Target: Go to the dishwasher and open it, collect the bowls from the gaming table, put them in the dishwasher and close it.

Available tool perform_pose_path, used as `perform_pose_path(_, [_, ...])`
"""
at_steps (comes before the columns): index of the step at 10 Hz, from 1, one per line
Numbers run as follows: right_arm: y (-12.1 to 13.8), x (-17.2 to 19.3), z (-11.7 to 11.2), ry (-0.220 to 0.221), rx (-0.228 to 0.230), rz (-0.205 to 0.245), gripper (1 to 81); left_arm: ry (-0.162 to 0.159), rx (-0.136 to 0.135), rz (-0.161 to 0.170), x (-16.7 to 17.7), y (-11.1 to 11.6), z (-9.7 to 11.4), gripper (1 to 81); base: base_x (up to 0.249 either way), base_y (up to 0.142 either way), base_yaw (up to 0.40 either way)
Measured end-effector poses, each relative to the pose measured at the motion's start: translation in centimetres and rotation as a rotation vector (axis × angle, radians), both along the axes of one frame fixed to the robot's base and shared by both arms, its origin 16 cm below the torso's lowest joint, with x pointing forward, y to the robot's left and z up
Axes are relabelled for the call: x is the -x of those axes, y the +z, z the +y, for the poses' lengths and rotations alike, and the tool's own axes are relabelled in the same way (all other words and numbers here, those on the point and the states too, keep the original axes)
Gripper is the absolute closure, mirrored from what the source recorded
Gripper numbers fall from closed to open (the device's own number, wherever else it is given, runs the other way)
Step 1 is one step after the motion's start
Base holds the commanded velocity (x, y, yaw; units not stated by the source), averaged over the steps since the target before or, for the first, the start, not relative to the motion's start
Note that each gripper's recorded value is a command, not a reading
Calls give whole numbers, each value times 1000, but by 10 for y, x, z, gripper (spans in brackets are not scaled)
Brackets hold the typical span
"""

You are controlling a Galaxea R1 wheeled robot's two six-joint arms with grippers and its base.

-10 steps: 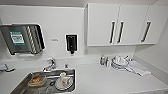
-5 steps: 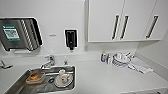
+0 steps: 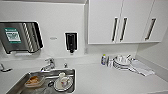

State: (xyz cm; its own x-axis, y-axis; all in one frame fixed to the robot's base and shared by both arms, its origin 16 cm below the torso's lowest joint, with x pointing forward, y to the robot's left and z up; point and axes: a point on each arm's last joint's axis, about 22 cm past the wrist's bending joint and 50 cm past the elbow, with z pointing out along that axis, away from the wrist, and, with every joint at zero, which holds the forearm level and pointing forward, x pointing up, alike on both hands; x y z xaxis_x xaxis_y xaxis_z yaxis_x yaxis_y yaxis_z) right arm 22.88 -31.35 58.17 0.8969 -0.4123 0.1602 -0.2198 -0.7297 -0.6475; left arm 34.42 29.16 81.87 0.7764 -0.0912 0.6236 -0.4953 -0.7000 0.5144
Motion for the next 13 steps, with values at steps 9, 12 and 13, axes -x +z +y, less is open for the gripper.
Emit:
perform_pose_path(9, [-54, -26, -10, -41, -4, 85, 10, -50, 1, 54, -45, -64, -15, 10, 0, 0, 0])
perform_pose_path(12, [-69, -44, -12, -53, -9, 56, 10, -90, 13, -6, -60, -57, -30, 10, 0, 0, 0])
perform_pose_path(13, [-71, -47, -11, -52, -10, 50, 10, -103, 14, -4, -58, -58, -34, 10, 0, 0, 0])
